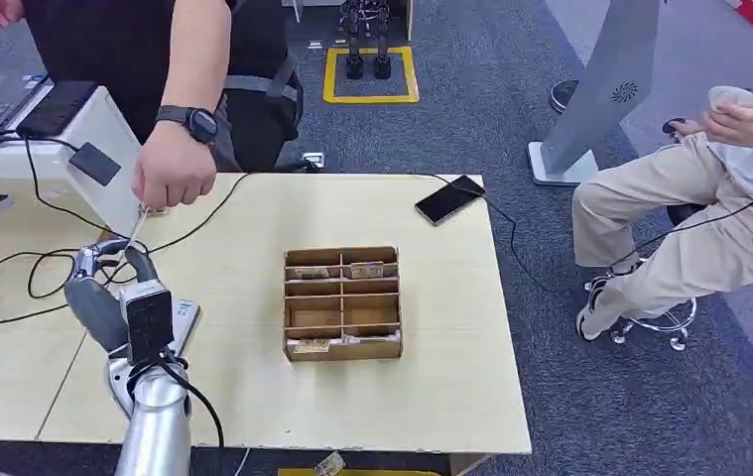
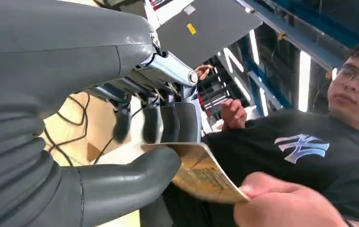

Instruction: Pass the card to the sensor for recognition and then transmit it.

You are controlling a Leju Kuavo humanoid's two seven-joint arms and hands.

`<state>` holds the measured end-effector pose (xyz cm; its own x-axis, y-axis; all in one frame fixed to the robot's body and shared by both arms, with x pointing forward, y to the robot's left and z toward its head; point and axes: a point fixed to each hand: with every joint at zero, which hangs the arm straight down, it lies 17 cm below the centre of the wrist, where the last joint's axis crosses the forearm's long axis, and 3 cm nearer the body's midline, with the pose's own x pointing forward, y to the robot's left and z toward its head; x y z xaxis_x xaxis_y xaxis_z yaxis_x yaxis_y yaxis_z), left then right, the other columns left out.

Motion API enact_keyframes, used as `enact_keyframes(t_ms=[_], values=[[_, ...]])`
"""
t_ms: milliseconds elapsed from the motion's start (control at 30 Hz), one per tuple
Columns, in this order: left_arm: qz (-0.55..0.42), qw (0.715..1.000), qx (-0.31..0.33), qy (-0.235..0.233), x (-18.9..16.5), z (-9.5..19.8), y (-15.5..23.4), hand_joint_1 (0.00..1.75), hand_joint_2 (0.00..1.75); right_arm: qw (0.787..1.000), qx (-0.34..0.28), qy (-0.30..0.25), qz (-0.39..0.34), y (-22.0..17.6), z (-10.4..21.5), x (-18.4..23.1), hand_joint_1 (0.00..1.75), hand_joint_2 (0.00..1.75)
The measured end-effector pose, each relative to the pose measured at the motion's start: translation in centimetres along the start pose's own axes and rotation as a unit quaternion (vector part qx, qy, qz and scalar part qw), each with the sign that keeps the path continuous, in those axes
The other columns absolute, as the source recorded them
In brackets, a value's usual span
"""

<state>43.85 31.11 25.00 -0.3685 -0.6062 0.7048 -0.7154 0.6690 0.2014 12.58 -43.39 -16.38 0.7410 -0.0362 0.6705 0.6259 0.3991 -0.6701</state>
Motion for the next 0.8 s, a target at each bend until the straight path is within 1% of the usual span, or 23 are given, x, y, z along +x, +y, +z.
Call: enact_keyframes(t_ms=[367, 800], values=[[-0.006, 1.000, 0.020, -0.010, -0.4, -0.3, 1.3, 1.75, 1.75, 1.000, 0.003, 0.001, 0.000, 0.3, -0.1, 0.3, 0.00, 1.75], [-0.010, 0.999, 0.030, -0.006, -0.9, -0.4, 2.0, 1.75, 1.75, 1.000, 0.006, 0.003, -0.002, 0.6, 0.0, 0.5, 0.00, 1.75]])
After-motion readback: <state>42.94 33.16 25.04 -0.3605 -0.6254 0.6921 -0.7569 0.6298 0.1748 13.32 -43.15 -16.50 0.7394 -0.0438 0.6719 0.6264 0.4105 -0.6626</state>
